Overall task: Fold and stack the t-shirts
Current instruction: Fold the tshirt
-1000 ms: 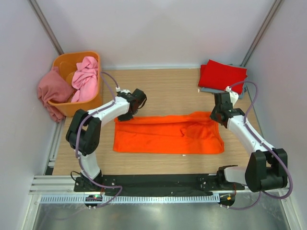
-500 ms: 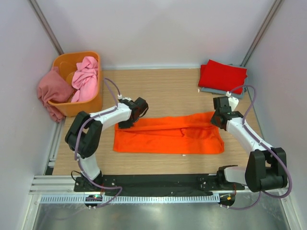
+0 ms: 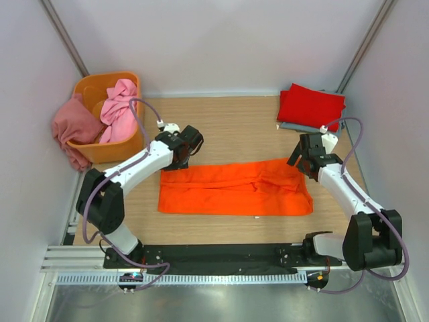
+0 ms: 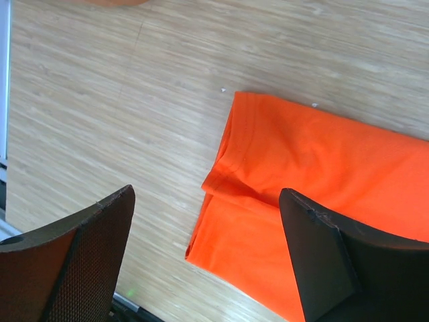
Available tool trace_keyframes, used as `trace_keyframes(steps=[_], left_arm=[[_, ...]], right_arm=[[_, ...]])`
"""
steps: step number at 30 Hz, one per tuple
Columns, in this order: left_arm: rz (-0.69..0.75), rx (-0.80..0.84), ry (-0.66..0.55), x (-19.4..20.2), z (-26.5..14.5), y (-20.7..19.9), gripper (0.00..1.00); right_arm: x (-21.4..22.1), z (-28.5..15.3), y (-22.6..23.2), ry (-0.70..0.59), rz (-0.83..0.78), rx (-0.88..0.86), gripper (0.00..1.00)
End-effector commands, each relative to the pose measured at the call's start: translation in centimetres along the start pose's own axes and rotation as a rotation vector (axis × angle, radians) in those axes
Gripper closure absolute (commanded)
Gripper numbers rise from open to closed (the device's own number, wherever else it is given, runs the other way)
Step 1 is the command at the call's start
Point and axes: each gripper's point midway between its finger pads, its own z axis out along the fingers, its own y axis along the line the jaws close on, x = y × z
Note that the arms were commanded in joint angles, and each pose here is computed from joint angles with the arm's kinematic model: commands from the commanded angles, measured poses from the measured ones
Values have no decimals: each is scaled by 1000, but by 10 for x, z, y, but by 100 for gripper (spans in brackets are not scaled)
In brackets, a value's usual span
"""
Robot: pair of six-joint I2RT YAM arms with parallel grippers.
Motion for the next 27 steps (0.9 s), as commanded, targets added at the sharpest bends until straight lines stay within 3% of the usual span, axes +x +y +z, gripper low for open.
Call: trace_keyframes(steps=[1, 7, 9, 11, 14, 21, 27], left_arm=[[-23, 4, -33, -11, 1, -3, 11], [-51, 114, 8, 12, 28, -42, 18], [-50, 112, 15, 18, 39, -49, 20], [-45, 105, 30, 23, 47, -52, 21], [-38, 98, 67, 35, 60, -53, 23], [-39, 93, 127, 71, 78, -44, 26], [-72, 151, 231, 115, 74, -43, 29]], right_arm=[[-18, -13, 16, -44, 48, -96, 2], [12, -8, 46, 50, 35, -274, 21], [19, -4, 55, 75, 30, -315, 32], [30, 5, 55, 110, 22, -306, 44], [44, 17, 46, 146, 19, -249, 50], [65, 44, 46, 209, 7, -199, 52], [43, 74, 97, 250, -24, -263, 52]])
